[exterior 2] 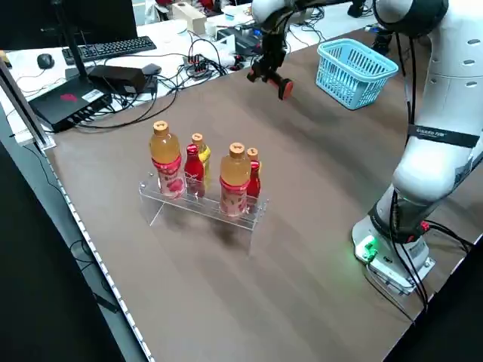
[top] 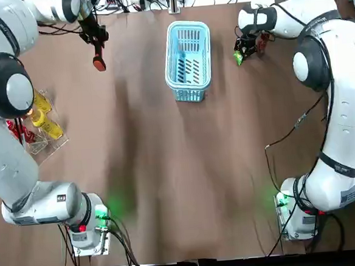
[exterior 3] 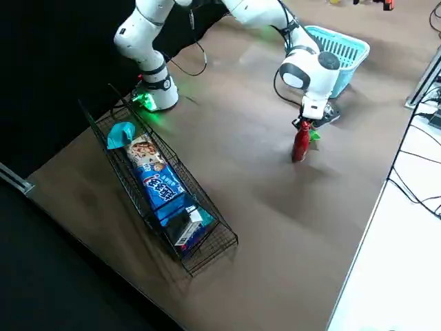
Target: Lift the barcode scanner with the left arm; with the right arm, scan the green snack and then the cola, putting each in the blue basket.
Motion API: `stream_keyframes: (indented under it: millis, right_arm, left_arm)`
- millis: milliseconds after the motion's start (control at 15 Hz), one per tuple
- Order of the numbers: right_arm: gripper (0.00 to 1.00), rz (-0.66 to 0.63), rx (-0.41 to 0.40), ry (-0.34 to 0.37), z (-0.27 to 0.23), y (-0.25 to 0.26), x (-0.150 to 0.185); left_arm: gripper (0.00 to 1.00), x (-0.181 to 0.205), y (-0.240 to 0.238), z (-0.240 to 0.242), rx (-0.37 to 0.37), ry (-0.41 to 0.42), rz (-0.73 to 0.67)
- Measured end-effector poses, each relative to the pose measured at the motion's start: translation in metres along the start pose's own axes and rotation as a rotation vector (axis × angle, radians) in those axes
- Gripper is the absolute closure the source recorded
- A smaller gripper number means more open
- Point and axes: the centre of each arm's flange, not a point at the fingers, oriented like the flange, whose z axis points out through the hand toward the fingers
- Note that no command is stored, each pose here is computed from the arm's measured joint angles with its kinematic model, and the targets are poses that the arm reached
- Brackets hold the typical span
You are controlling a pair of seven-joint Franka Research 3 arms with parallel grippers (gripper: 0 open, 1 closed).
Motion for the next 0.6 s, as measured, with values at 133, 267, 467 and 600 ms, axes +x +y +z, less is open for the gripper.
stream_keyframes:
  millis: [133, 267, 467, 600]
  right_arm:
    - [0.98, -0.004, 0.002, 0.002, -0.001, -0.001, 0.000]
    - [0.98, -0.035, 0.003, -0.001, -0.006, -0.005, 0.000]
    - [0.98, -0.122, 0.006, -0.023, -0.031, -0.019, -0.001]
    - [0.98, -0.159, 0.013, -0.031, -0.058, -0.033, -0.005]
  left_arm:
    - [0.64, 0.001, 0.003, -0.026, -0.014, -0.041, -0.012]
    - [0.64, 0.000, 0.007, -0.049, -0.031, -0.072, -0.015]
    - [0.64, -0.005, 0.017, -0.073, -0.080, -0.106, -0.022]
    - [0.64, -0.009, 0.023, -0.086, -0.119, -0.119, -0.028]
